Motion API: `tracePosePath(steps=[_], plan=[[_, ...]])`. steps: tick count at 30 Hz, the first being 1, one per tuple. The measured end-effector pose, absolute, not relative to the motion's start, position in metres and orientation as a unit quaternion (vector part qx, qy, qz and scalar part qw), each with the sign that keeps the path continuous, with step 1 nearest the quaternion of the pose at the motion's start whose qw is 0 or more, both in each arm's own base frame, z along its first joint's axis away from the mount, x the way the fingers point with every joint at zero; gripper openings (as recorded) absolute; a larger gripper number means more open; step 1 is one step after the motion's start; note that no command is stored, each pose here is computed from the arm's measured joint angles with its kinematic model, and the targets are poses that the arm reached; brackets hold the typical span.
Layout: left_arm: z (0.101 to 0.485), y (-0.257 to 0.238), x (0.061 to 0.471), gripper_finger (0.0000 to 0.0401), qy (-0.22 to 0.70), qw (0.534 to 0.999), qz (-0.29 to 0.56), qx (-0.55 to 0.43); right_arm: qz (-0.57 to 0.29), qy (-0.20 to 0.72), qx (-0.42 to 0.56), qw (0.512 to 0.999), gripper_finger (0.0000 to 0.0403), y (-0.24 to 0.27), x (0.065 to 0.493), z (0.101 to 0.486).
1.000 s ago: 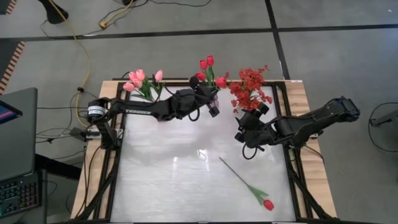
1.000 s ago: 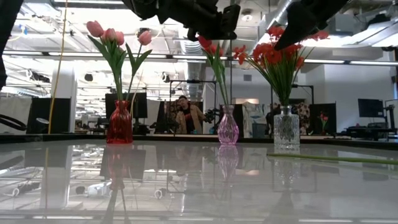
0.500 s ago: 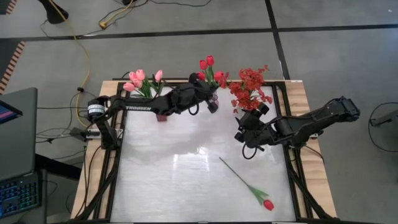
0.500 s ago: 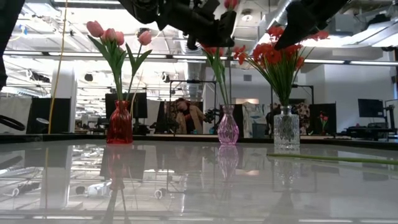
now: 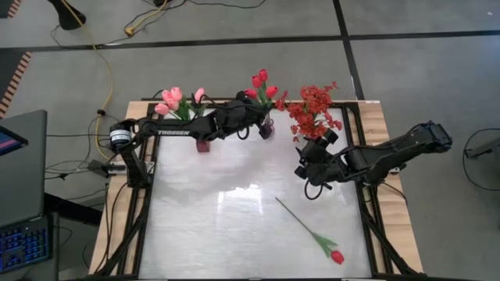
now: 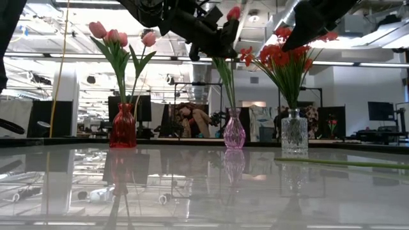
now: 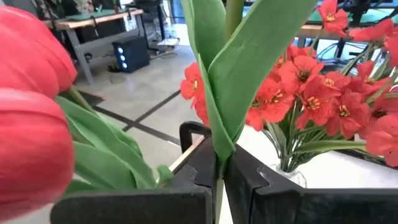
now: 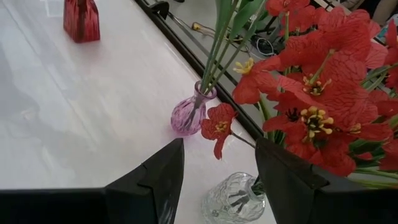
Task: Sort flowers into vase by color
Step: Put the red tulip into the purple vase
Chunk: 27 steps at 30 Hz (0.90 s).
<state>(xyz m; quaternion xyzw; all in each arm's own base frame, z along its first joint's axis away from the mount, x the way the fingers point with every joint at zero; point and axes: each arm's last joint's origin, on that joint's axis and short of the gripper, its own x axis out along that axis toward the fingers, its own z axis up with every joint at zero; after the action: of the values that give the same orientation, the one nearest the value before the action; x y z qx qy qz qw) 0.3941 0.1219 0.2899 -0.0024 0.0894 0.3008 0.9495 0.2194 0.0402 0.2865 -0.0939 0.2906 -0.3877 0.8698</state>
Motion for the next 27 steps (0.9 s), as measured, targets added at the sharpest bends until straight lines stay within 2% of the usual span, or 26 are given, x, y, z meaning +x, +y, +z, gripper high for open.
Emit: tracePosePath(steps=[9,27], plan=[[0.285,0.132,0.390,0.0002,0.104,0.953,0.283,-0.038,-0.388,0.288,-0.089,0.871,0.0225,0.041,0.219,0.287],[0.279,0.138,0.387,0.0002,0.138,0.956,0.254,-0.041,-0.390,0.285,-0.084,0.872,0.0225,0.041,0.220,0.287]])
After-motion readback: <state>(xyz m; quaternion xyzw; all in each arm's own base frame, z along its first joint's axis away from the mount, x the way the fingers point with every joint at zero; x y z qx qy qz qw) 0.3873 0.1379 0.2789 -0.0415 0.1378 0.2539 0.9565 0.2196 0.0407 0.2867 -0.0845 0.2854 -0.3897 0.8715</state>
